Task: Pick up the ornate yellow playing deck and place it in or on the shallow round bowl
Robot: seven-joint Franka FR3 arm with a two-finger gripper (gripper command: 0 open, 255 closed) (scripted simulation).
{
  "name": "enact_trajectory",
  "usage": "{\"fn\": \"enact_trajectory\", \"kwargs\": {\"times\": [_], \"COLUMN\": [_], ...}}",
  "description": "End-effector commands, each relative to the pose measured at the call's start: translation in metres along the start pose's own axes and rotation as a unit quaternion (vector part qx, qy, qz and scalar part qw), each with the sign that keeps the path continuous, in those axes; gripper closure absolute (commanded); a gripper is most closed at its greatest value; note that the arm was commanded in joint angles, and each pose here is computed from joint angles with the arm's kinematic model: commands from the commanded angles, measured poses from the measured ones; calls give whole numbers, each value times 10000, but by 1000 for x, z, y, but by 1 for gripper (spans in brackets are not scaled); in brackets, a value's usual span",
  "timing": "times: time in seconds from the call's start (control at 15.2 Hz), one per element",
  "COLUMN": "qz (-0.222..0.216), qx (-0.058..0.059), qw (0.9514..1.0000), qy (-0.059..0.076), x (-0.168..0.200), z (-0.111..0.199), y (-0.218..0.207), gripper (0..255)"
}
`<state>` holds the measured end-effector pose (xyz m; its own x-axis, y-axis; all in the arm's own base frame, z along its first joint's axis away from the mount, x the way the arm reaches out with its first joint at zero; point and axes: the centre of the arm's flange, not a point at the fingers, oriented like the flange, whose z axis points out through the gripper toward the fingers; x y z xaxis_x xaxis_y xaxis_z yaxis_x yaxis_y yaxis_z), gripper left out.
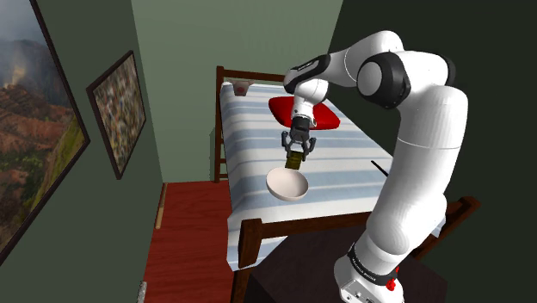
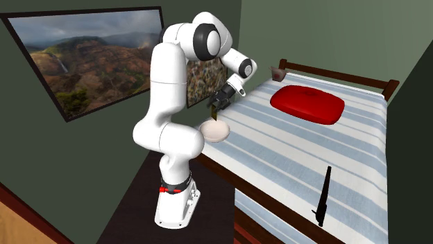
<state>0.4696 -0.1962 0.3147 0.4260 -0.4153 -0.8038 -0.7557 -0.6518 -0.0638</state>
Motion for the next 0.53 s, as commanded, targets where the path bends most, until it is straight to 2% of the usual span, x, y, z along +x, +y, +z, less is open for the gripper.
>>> {"fn": "enact_trajectory", "kwargs": {"times": [0.0, 0.46], "qz": [0, 0], "qx": [1, 1], "qw": [10000, 10000], "qy": [1, 1], "x": [9, 38], "z": [6, 28], "y": [0, 2], "gripper": [255, 255]}}
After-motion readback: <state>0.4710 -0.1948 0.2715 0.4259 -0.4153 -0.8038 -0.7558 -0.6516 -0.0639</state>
